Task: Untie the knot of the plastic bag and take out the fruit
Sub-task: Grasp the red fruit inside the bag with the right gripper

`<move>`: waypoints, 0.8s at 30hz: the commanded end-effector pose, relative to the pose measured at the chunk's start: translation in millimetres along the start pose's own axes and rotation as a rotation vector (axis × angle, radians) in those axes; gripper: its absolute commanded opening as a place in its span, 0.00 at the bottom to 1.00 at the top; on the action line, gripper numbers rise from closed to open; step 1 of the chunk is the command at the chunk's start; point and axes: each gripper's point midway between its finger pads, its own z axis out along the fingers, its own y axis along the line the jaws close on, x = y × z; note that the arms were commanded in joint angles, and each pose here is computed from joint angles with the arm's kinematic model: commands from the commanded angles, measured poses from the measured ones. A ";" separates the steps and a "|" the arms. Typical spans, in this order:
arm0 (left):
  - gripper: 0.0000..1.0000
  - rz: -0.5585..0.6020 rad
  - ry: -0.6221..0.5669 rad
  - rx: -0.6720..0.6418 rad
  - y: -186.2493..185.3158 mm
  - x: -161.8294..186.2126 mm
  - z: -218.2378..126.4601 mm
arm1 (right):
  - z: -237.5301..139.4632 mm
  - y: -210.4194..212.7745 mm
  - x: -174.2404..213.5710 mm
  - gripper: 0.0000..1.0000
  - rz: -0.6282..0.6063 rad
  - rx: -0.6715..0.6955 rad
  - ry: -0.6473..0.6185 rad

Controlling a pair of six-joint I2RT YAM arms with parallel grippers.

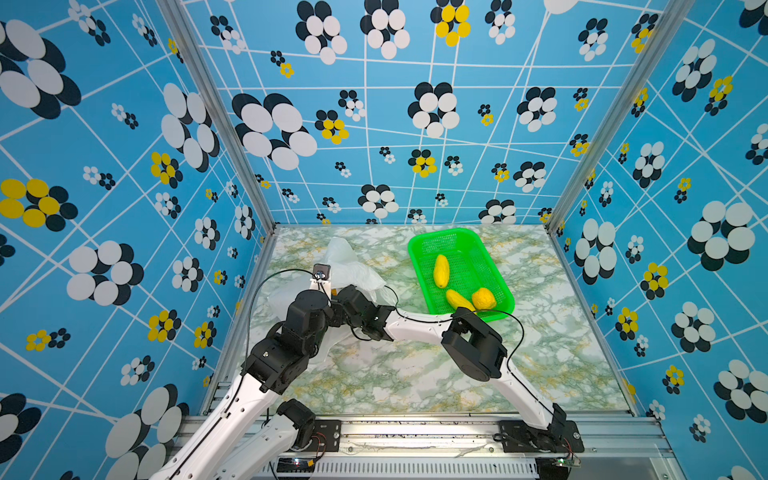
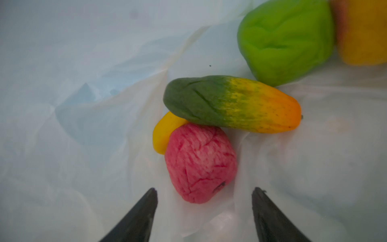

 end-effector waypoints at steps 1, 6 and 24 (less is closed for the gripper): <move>0.02 -0.005 -0.016 0.008 -1.3 -4.3 1.0 | 8.5 4.1 6.9 0.84 -0.015 -0.012 0.034; 0.02 -0.006 -0.016 0.010 -1.4 -4.1 0.8 | 23.0 -13.9 8.6 0.91 -0.056 0.093 0.063; 0.02 -0.005 -0.013 0.007 -1.3 -1.4 2.2 | 53.4 -41.0 19.4 0.70 -0.126 0.180 0.149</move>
